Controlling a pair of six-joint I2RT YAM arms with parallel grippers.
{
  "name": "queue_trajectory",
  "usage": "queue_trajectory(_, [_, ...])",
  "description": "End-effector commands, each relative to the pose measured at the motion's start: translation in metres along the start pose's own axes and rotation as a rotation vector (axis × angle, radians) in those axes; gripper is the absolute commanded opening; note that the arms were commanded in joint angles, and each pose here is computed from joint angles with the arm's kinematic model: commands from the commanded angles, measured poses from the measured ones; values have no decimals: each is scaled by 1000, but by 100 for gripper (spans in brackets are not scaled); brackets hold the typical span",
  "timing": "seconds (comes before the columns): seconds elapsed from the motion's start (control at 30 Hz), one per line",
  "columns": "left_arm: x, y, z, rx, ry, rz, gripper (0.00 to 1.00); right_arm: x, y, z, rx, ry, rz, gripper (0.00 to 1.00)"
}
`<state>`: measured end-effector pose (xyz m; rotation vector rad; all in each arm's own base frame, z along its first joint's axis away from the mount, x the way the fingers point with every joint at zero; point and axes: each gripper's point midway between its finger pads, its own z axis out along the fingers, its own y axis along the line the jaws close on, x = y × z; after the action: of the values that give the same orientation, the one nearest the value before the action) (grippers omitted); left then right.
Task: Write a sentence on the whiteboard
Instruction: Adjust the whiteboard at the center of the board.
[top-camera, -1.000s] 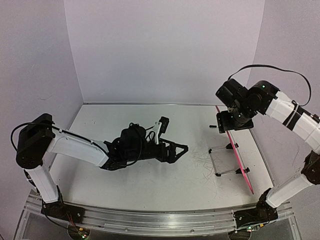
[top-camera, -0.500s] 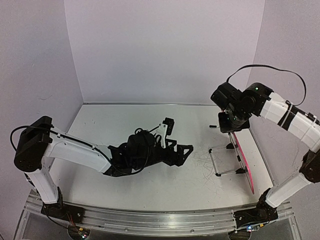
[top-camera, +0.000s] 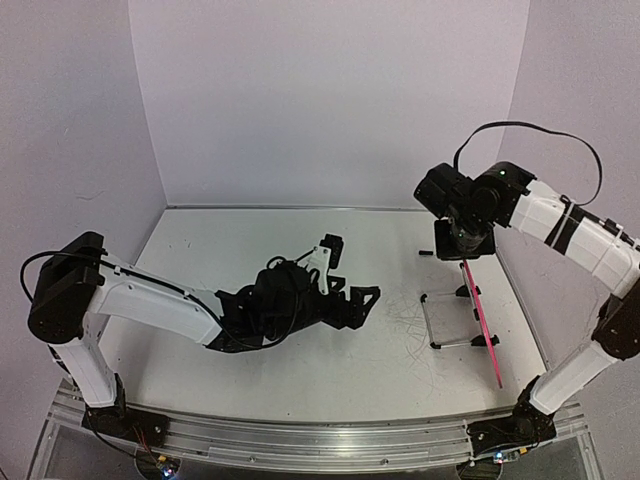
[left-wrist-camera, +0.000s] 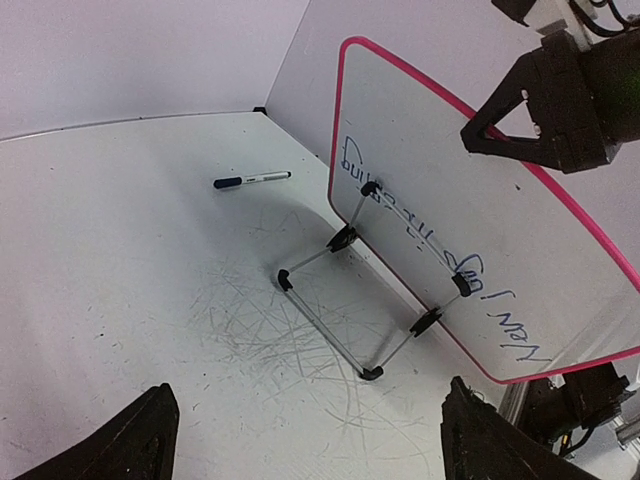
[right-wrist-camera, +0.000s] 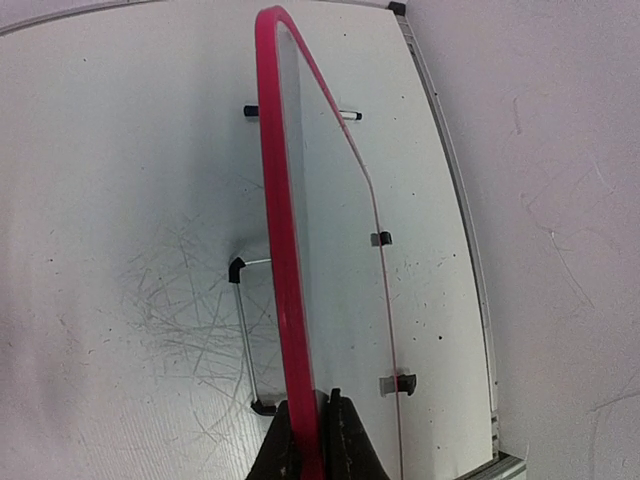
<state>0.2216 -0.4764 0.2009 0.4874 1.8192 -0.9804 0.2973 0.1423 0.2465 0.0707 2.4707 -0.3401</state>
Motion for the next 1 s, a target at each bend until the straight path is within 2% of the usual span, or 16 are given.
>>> queue_trajectory(0.0, [-20, -1, -10, -10, -49, 14, 92, -29, 25, -8, -123, -33, 301, 0])
queue_trajectory(0.37, [-24, 5, -18, -31, -63, 23, 93, -58, 40, 11, -221, 50, 498, 0])
queue_trajectory(0.6, [-32, 5, -28, -34, -80, 35, 95, -75, 62, 20, -253, 55, 508, 0])
queue_trajectory(0.83, [-35, 7, -35, -36, -87, 40, 97, -72, 53, 23, -225, 19, 472, 35])
queue_trajectory(0.9, [-37, 7, -35, -34, -91, 42, 97, -75, 43, 15, -219, -18, 476, 49])
queue_trajectory(0.97, [-39, 5, -34, -28, -94, 46, 97, -79, 34, 7, -222, -54, 468, 56])
